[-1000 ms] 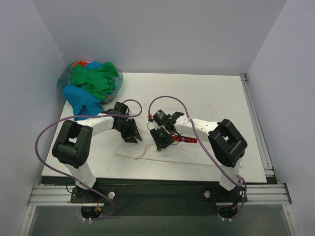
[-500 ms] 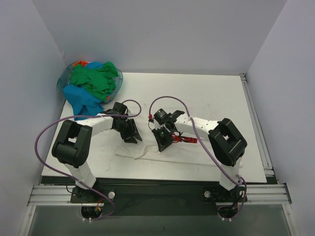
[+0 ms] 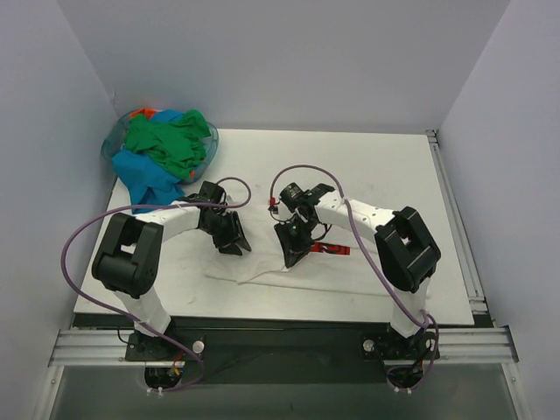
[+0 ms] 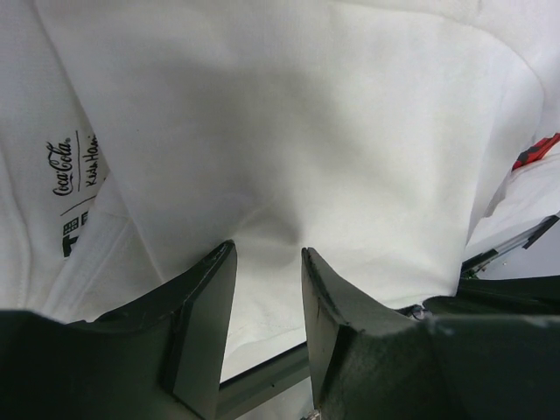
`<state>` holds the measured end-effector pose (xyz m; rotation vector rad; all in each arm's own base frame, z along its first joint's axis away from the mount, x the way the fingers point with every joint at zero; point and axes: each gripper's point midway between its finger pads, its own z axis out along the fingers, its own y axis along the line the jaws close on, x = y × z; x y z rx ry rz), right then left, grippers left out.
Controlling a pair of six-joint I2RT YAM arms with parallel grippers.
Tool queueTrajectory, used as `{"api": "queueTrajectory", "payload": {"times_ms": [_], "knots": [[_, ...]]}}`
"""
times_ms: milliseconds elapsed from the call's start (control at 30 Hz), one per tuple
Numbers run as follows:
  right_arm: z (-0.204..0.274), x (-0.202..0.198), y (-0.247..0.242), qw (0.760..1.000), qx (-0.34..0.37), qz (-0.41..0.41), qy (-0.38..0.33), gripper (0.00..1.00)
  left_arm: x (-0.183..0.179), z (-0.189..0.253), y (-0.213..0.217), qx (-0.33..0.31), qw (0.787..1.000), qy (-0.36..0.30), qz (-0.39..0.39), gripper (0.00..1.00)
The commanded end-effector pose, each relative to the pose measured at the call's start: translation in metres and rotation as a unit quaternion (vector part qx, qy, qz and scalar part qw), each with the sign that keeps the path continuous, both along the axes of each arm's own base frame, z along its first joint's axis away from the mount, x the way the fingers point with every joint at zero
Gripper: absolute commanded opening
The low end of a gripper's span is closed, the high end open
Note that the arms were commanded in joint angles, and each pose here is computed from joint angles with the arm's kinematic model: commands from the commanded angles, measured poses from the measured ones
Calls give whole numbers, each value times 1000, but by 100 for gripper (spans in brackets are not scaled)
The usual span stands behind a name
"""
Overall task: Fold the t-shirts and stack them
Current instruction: Fold the other side of the tshirt into a rectangle
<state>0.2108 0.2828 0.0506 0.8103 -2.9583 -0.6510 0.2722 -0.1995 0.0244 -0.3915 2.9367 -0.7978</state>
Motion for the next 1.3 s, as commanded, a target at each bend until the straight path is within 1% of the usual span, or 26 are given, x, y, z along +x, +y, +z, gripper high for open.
{"api": "queueTrajectory", "payload": {"times_ms": [0, 67, 133, 300, 500, 667, 700, 833, 933, 1033, 1133, 1267], "knots": [[-3, -20, -16, 998, -34, 13, 44, 13, 4, -7, 16, 43, 999, -2, -7, 47], [-4, -20, -21, 998, -45, 11, 41, 14, 4, -7, 17, 46, 999, -2, -10, 47], [-4, -19, -24, 998, -48, 7, 41, 21, 7, -5, 18, 50, 999, -7, -12, 47], [6, -9, -30, 999, -48, -4, 20, 34, 14, 3, 19, 56, 998, -19, -16, 48], [27, 11, -46, 998, -36, -43, -4, 36, 34, 30, 4, 33, 997, -60, -22, 51], [39, 43, -73, 994, -35, -95, -33, 38, 48, 61, -4, 19, 996, -91, -18, 52], [39, 49, -78, 993, -36, -103, -37, 38, 54, 74, -5, 16, 994, -108, -13, 52], [33, 76, -105, 988, -64, -125, -60, 38, 60, 97, -2, 19, 992, -125, 4, 53], [24, 94, -124, 983, -84, -149, -72, 39, 62, 95, -6, 14, 993, -119, 5, 53], [11, 105, -142, 978, -100, -170, -74, 39, 58, 79, -14, 4, 996, -94, -5, 53], [-2, 110, -158, 973, -111, -190, -64, 39, 56, 58, -23, -1, 997, -68, -20, 53], [-19, 106, -173, 970, -122, -207, -38, 39, 59, 24, -25, 12, 999, -35, -36, 53]]}}
